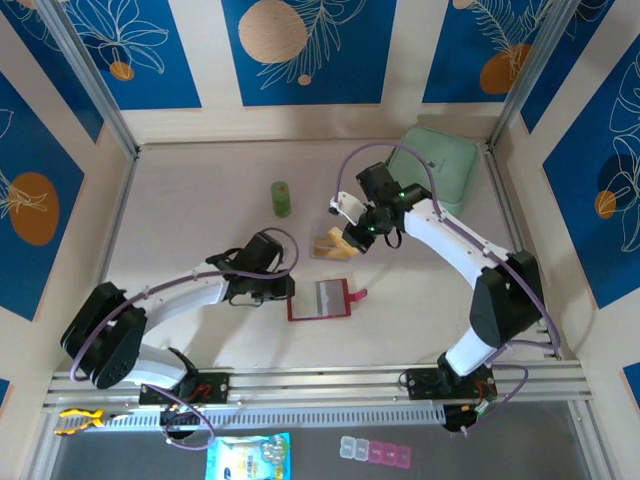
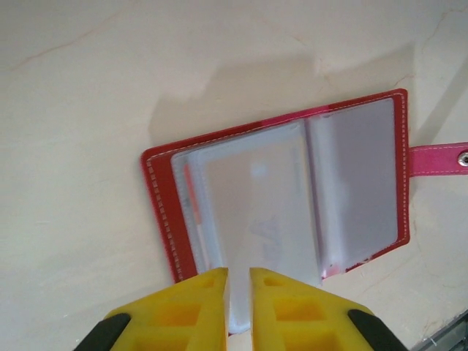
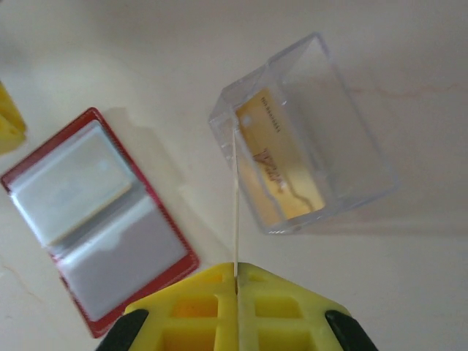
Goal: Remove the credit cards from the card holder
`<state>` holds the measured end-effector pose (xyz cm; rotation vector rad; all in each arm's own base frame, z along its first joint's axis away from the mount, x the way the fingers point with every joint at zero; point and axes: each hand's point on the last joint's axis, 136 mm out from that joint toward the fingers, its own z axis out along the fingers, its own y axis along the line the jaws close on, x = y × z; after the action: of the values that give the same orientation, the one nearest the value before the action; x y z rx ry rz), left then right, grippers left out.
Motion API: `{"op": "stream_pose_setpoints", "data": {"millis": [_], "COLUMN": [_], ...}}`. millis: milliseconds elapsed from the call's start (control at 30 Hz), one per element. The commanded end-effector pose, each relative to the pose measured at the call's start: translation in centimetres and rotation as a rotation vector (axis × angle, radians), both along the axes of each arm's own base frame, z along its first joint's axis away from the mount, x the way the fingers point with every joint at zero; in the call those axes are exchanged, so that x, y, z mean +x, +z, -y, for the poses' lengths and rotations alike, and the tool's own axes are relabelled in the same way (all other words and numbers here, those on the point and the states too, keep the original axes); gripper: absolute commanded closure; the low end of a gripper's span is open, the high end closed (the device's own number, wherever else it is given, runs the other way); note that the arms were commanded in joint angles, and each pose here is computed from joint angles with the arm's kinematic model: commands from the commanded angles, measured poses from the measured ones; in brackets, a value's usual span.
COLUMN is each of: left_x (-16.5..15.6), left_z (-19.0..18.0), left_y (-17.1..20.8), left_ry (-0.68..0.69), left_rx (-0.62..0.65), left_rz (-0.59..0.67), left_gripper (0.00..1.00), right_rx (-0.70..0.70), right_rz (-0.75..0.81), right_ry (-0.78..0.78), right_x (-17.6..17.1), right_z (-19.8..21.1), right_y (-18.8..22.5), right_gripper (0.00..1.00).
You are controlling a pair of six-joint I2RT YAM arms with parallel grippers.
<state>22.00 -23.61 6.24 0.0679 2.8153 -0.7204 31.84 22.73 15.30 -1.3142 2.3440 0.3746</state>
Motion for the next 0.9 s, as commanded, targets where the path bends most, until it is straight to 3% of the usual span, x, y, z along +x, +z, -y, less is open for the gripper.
{"op": "stream_pose_setpoints", "data": {"millis": [0,433,867], "left_x": [-0.6,-1.4,-1.3], "left_z": [-1.6,-3.4,-3.8], "left_y": [-0.6,-1.2,-1.5], "left_ry": [0.031,0.072,0.082], "left_rx": [0.032,0.034,0.031], "left_rz": [-0.018,-0.03,-0.037], "left_gripper": [0.84,0.81,0.81], "right_rx": [-0.092,-0.068,-0.117], "right_rz": [0.028,0.023,-0.065], "right_ry": [0.136,0.28,0.341], "right_x": [0.5,3.7,3.3], "right_z": [0.7,-2.7,-2.5], "right_y": [-0.1,-1.4,-4.9], "right_gripper": [1.0,1.0,1.0]}}
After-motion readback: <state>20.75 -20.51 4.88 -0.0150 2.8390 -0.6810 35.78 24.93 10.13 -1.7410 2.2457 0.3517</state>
